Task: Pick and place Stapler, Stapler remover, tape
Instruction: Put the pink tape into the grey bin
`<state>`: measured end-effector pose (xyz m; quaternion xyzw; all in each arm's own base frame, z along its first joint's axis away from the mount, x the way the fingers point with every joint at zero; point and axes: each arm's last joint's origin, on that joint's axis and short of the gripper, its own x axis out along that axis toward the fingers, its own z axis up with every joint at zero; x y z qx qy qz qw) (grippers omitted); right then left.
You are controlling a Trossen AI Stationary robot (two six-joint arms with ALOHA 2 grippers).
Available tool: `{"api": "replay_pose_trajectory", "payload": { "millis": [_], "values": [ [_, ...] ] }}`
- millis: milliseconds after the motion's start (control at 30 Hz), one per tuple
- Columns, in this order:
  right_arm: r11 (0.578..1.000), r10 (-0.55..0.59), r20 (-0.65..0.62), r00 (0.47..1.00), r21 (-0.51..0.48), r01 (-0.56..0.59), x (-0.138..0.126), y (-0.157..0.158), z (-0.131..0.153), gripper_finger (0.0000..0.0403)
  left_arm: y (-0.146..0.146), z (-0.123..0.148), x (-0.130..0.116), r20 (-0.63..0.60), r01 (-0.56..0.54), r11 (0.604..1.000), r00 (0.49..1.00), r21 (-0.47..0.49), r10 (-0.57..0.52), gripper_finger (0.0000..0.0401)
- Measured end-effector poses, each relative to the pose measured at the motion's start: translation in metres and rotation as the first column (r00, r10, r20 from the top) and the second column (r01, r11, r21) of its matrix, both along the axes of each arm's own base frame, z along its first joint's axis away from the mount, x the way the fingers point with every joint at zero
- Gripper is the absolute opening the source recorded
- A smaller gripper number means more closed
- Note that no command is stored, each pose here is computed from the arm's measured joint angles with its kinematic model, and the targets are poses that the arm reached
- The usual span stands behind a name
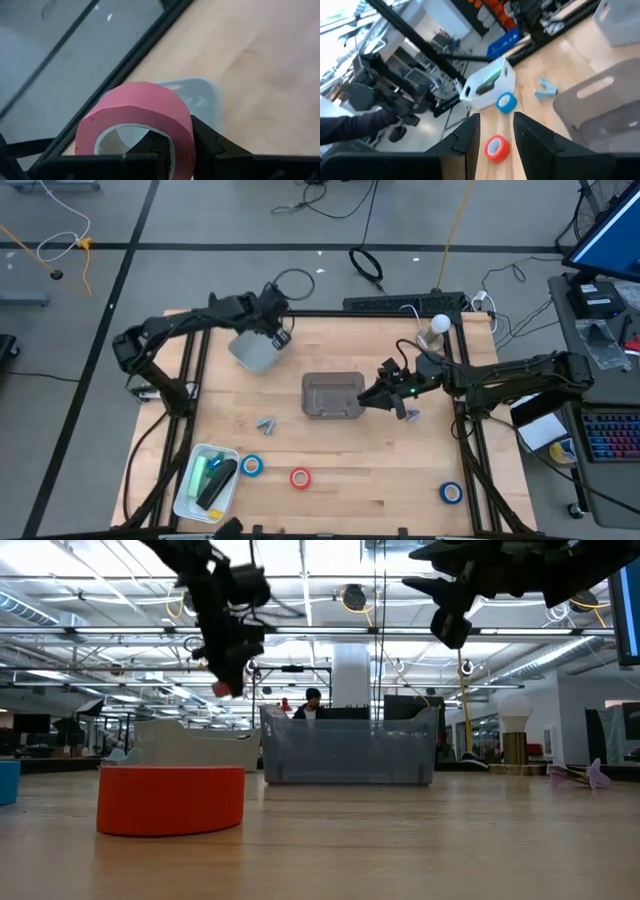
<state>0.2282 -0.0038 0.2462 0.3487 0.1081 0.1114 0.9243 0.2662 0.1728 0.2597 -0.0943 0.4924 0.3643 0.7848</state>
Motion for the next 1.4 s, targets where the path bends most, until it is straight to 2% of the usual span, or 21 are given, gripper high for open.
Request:
{"api": "replay_pose_trajectory", "payload": {
  "millis": [133,233,567,733,900,1033,1400],
  "values": [
    [0.999,-0.037,0.010,0.999,-0.005,0.037,-0.004,-0.001,0.003,0.0109,0.027,-0.020,-0.014,-0.052,-0.086,0.991,0.995,-0.104,0.081,0.0036],
    [0.997,-0.071,0.015,0.997,-0.009,0.071,-0.005,-0.002,0.005,0.0106,0.035,-0.032,-0.016,-0.070,-0.105,0.981,0.993,-0.163,0.095,0.0036],
    [0.994,-0.110,0.009,0.994,-0.016,0.111,-0.004,-0.003,0.004,0.0104,0.042,-0.063,-0.006,-0.131,-0.124,0.964,0.987,-0.233,0.095,0.0036],
    [0.994,-0.111,0.008,0.994,-0.016,0.111,-0.004,-0.003,0.004,0.0104,0.046,-0.077,-0.004,-0.156,-0.131,0.956,0.983,-0.261,0.092,0.0036],
    [0.994,-0.110,0.008,0.994,-0.016,0.111,-0.004,-0.003,0.004,0.0101,0.051,-0.088,-0.002,-0.161,-0.139,0.950,0.982,-0.280,0.096,0.0063],
    [0.994,-0.108,0.007,0.994,-0.015,0.108,-0.004,-0.003,0.004,0.0100,0.053,-0.089,-0.002,-0.155,-0.140,0.951,0.983,-0.276,0.100,0.0076],
    [0.994,-0.107,0.008,0.994,-0.015,0.108,-0.004,-0.003,0.004,0.0100,0.052,-0.089,-0.001,-0.150,-0.136,0.949,0.984,-0.283,0.097,0.0082]
  ]
}}
